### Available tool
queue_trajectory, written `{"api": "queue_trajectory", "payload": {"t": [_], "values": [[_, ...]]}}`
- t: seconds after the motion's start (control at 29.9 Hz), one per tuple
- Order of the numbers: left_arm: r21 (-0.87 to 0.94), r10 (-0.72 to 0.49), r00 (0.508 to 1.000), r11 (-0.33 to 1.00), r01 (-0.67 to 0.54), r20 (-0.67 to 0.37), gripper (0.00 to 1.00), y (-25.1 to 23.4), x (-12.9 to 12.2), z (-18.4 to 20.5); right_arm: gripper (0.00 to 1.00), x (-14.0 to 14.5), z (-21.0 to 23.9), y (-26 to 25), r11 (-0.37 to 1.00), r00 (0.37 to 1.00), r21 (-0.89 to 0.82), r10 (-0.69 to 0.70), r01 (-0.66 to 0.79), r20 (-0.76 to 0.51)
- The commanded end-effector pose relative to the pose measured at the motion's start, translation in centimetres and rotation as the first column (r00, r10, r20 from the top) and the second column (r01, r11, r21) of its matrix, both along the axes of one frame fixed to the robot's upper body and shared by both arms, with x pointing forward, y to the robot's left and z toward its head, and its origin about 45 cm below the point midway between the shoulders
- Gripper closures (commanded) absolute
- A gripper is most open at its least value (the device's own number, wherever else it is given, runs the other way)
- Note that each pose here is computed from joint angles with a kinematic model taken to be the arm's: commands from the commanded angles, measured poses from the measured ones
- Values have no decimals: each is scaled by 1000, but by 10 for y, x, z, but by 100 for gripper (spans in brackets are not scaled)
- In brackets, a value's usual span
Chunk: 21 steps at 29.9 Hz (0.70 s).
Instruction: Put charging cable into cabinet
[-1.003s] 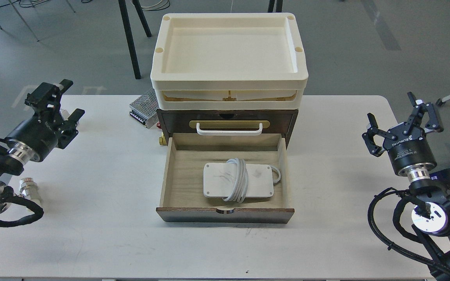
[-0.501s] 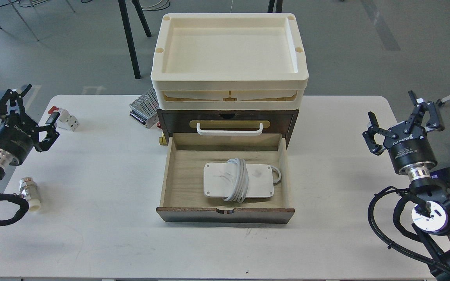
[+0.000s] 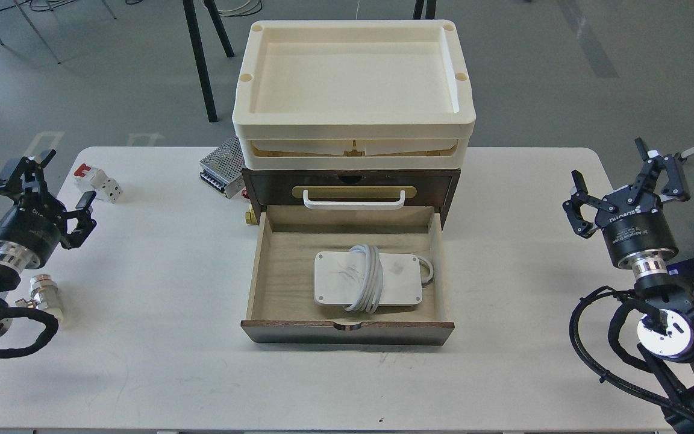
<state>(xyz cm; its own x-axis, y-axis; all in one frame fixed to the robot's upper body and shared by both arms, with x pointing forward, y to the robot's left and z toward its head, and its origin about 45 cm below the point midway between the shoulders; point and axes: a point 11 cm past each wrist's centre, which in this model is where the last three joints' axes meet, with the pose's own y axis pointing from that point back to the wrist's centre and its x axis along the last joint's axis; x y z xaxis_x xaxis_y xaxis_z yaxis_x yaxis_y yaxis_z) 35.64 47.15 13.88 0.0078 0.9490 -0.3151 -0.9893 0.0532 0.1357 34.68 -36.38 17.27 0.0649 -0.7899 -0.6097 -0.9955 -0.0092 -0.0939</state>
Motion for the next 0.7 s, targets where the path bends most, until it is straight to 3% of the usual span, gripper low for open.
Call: {"api": "queue_trajectory", "payload": {"t": [0.0,0.3,0.67], "values": [[0,-3,1000,1000,3,6,1,-1,3,2,1,0,0,0,1000,1000,0,1,-1,0],[31,-66,997,997,64,43,1,-19,24,18,1,0,-1,0,1000,1000,0,1,-1,-2],[34,-69,997,997,67,42,1,-19,24,18,1,0,0,0,1000,1000,0,0,0,-1]]}}
